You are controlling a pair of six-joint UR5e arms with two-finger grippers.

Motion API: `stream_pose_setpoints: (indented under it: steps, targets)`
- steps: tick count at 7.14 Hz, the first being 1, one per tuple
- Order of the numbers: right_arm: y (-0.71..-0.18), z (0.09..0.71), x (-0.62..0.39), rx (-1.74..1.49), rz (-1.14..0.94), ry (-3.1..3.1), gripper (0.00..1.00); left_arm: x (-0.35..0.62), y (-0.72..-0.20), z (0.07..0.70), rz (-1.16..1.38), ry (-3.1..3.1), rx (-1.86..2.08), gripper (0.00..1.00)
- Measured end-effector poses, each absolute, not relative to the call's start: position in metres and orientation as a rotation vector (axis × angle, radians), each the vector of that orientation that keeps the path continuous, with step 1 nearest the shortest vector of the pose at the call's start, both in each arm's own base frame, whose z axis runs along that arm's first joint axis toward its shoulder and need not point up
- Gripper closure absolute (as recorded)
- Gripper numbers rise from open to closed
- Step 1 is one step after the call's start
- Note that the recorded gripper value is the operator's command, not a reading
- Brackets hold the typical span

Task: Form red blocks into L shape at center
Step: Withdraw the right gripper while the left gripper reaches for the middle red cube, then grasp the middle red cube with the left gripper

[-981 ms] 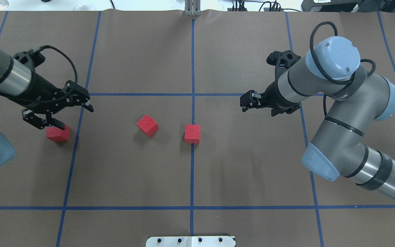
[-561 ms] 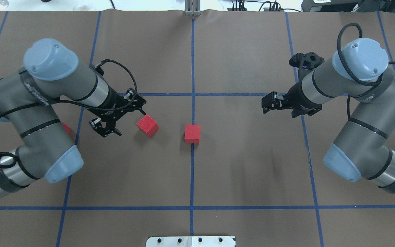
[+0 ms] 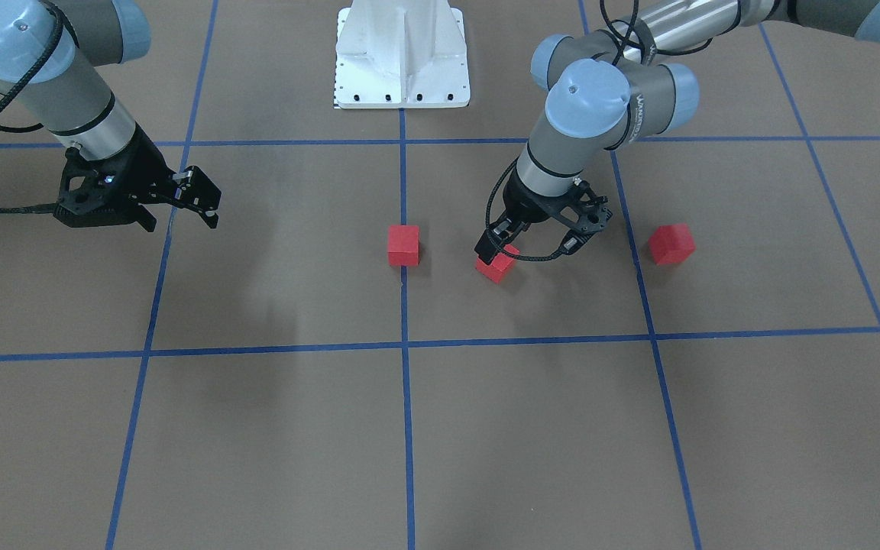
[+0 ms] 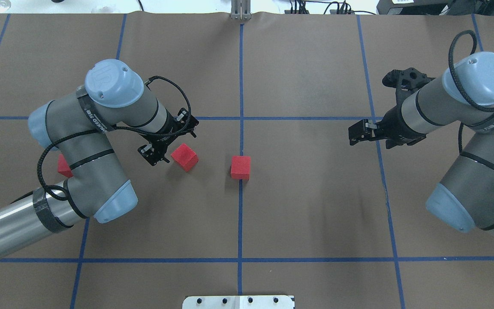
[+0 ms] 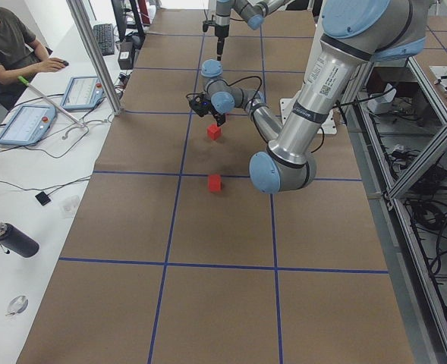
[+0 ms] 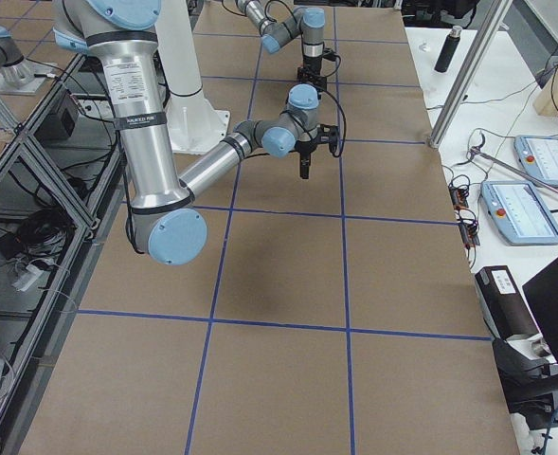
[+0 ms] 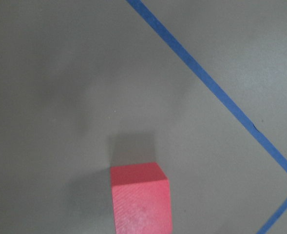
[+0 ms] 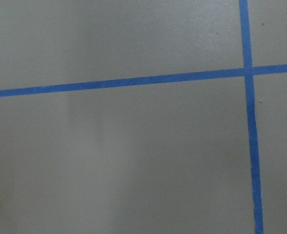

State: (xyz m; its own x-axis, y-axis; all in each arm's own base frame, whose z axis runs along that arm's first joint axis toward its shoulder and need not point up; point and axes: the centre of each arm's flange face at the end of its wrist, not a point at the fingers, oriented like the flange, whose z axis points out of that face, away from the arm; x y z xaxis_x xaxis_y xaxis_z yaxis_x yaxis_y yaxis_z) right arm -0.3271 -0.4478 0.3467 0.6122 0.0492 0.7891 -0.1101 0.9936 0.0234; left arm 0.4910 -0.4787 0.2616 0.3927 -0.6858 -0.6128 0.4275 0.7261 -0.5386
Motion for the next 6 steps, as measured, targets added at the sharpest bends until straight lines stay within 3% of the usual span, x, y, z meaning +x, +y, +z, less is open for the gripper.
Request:
stream_pose_setpoints:
  steps: [6]
  targets:
    - [-0.447, 0.352, -0.325, 0.069, 0.095, -0.9, 0.0, 0.52, -0.488, 0.274, -0.722, 0.876, -0.323, 0.0]
